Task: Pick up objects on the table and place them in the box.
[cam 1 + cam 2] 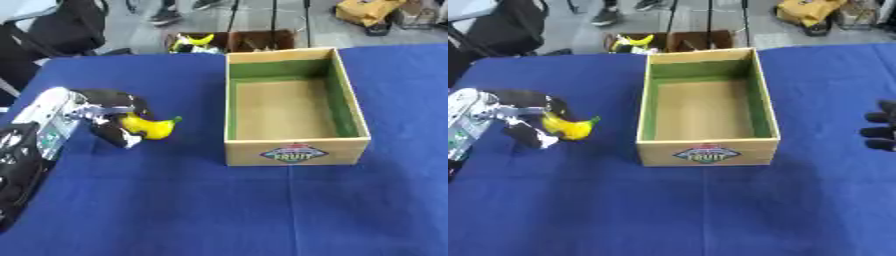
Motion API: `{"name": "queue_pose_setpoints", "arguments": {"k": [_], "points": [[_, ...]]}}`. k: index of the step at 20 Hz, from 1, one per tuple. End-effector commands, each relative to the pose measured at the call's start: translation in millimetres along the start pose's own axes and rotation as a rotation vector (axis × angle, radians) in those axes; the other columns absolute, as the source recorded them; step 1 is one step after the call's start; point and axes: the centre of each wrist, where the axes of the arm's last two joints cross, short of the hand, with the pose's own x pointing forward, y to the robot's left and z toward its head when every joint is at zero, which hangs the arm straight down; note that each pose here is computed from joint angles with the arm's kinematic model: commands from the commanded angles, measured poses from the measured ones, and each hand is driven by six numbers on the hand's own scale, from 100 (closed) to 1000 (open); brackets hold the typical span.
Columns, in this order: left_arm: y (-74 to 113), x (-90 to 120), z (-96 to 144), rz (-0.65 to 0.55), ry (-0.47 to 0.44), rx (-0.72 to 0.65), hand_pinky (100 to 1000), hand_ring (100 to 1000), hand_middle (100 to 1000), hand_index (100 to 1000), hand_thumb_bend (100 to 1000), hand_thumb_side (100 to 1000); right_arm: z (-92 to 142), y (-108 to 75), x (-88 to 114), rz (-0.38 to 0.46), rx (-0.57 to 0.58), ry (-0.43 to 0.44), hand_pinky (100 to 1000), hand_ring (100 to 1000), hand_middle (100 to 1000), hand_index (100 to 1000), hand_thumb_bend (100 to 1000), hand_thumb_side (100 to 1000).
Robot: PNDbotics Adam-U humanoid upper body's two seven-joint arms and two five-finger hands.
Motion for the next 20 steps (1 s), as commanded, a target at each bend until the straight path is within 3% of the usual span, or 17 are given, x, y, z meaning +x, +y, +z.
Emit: {"name": "queue_pose_setpoints", "arguments": {"k": [1, 10, 18, 20], "points": [[4.8, -4.2, 3.8, -0.018, 0.015, 0.005, 626, 853, 857, 903, 118, 555, -3.6, -5.7, 7.3, 0.008, -0.013, -0.036, 690, 699, 717, 869, 100, 1000], [3.0, -5.8, 3.7, -0.043, 0.021, -0.032, 663, 876, 886, 940, 130, 557, -2.9, -6.3, 6.5, 0.008, -0.013, -0.031, 691, 699, 717, 869, 100, 1000], [6.9, -4.9, 5.9, -0.061, 0.041, 0.009, 610, 838, 838, 909, 100, 571, -2.1, -6.4, 5.8, 0.008, -0.009, -0.027, 692, 700, 717, 869, 100, 1000], [8.6, -4.3, 6.7, -0.074, 0.044, 0.031, 610, 840, 853, 919, 160, 580, -1.9, -6.4, 5.5, 0.008, -0.007, -0.025, 692, 700, 716, 867, 100, 1000]]}}
